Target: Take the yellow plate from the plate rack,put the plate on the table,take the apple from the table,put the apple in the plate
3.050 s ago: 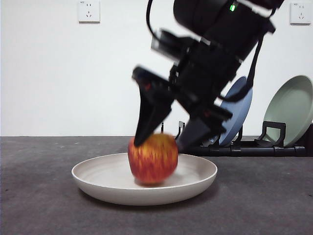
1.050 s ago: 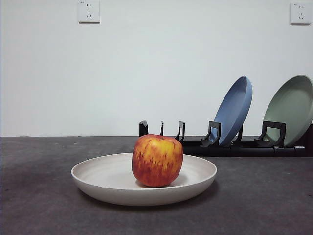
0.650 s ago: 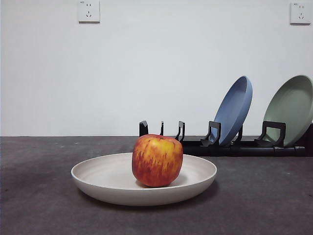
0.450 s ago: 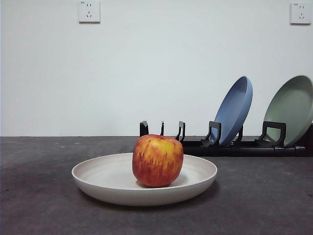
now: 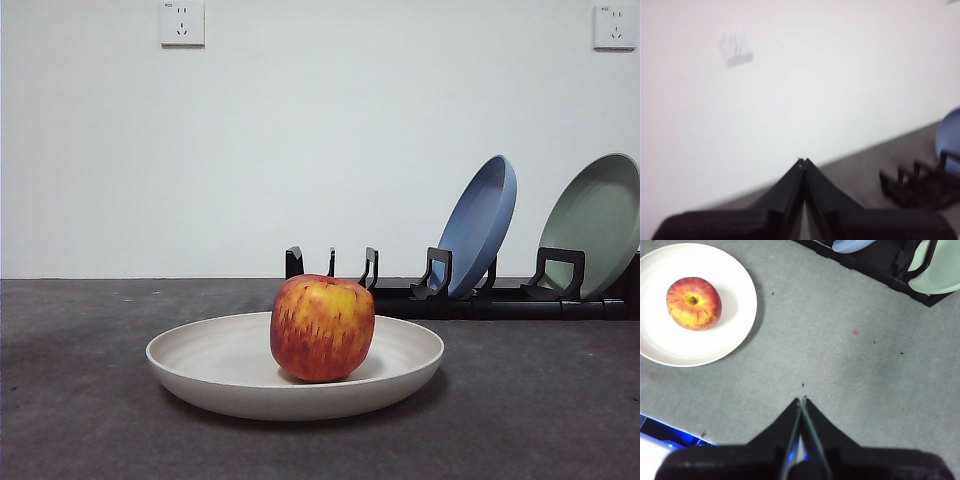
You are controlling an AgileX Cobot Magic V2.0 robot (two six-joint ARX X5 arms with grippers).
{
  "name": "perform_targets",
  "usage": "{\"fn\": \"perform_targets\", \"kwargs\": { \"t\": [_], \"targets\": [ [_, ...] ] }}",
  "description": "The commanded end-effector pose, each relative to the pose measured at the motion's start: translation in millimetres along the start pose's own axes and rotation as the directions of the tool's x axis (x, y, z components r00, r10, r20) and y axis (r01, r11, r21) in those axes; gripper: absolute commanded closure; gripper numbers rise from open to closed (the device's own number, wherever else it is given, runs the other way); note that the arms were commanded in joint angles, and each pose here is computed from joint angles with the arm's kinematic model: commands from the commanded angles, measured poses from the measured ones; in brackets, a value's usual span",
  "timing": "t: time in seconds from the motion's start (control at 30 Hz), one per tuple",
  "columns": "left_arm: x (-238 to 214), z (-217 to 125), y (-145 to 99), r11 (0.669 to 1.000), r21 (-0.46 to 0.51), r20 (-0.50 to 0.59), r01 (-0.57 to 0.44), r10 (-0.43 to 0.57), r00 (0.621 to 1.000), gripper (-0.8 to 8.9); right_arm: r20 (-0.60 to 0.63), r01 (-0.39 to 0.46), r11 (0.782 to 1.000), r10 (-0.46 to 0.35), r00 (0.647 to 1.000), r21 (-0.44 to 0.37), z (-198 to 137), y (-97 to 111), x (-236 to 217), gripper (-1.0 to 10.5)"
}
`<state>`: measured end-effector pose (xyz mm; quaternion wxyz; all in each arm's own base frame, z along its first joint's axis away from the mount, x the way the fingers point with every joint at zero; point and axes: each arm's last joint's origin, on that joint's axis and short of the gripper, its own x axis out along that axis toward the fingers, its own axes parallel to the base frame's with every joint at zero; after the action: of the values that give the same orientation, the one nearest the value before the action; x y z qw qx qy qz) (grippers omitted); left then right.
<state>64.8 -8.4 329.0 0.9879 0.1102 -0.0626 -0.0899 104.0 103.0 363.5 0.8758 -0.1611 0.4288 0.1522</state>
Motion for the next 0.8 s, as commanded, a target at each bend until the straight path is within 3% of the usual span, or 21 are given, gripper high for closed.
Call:
{"fn": "perform_targets", "kwargs": {
  "t": [0.03, 0.17, 0.3, 0.53, 0.8],
  "targets": [
    [5, -51, -7, 0.994, -0.108, -0.074, -0.032, 0.024, 0.997, 8.16, 0.004, 0.002, 1.000, -0.002, 1.000, 0.009, 1, 0, 0, 9.5],
    [6, -104, -16, 0.985, -0.161, -0.162, -0.062, 0.036, 0.986, 8.16, 0.004, 0.003, 1.000, -0.003, 1.000, 0.009, 0, 0, 0, 9.5],
    [7, -137, -22, 0.979, -0.192, -0.213, -0.066, 0.024, 0.977, 8.17, 0.004, 0.002, 1.000, -0.002, 1.000, 0.009, 1, 0, 0, 9.5],
    [8, -163, -28, 0.973, -0.220, -0.280, -0.069, 0.005, 0.960, 8.16, 0.004, 0.003, 1.000, -0.003, 1.000, 0.009, 0, 0, 0, 9.5],
    [7, -166, -29, 0.971, -0.228, -0.308, -0.068, -0.006, 0.951, 8.16, 0.004, 0.003, 1.000, -0.003, 1.000, 0.009, 0, 0, 0, 9.5]
  ]
}}
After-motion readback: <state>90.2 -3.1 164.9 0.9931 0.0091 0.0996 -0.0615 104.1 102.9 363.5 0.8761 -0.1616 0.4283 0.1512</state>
